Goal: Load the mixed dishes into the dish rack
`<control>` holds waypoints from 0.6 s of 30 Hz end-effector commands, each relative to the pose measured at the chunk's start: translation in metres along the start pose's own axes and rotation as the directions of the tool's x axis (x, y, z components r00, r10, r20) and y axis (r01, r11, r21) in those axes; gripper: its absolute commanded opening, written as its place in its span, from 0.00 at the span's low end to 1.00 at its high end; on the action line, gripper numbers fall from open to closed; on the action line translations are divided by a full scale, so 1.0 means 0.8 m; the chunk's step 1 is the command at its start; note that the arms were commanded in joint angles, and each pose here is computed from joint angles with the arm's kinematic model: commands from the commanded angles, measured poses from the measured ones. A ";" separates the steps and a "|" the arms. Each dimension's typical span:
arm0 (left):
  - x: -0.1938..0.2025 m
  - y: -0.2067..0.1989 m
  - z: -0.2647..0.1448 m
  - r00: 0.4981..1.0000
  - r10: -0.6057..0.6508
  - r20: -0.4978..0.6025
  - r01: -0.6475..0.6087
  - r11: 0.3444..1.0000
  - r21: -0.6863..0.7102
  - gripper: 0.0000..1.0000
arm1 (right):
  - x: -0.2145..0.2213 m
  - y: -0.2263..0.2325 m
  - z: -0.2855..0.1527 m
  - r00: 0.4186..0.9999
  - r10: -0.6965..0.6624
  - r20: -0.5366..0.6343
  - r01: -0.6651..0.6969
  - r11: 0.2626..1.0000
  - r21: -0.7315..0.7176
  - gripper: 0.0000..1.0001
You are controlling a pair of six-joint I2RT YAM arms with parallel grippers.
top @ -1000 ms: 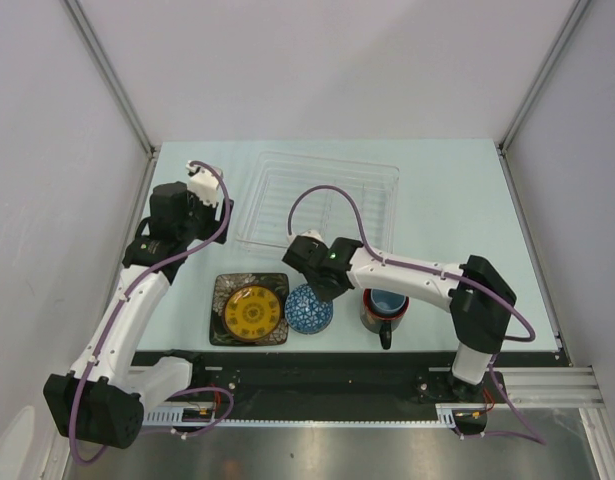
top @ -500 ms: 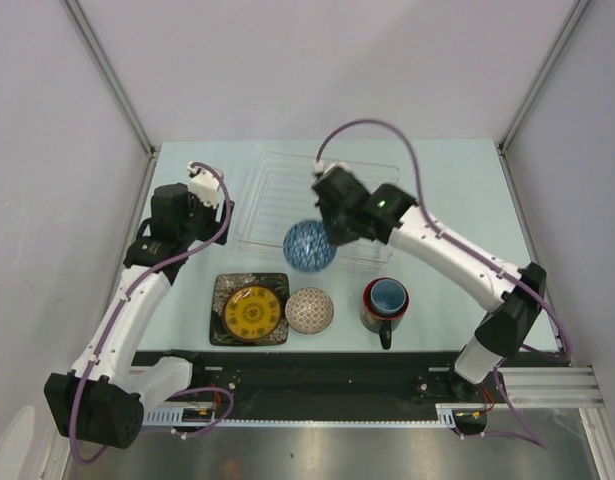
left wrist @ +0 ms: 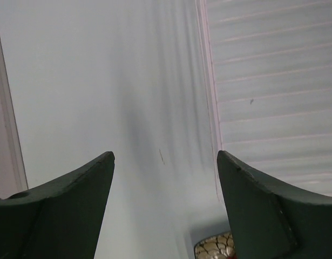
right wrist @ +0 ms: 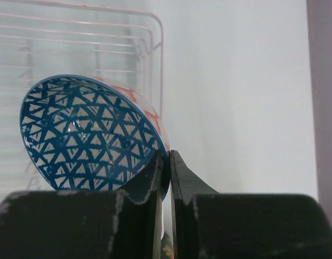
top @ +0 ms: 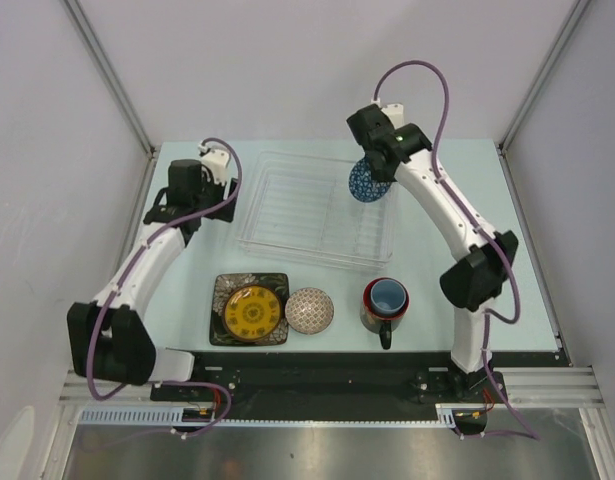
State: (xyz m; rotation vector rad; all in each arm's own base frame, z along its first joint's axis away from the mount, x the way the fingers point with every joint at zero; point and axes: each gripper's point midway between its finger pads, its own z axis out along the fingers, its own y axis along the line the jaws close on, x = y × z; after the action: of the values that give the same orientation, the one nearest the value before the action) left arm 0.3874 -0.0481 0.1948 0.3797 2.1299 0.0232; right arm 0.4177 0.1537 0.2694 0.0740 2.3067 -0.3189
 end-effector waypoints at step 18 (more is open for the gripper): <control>-0.070 0.059 0.078 0.990 -0.118 0.076 0.122 0.991 -0.057 0.82 | -0.002 -0.029 0.040 0.987 -0.004 0.159 -0.075 0.871 0.486 0.00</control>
State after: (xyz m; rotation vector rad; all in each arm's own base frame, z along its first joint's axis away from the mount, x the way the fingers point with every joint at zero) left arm 0.4677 -0.0307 0.1920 0.2553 2.1408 0.0198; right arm 0.4294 0.1307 0.2423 0.2562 2.1950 -0.7165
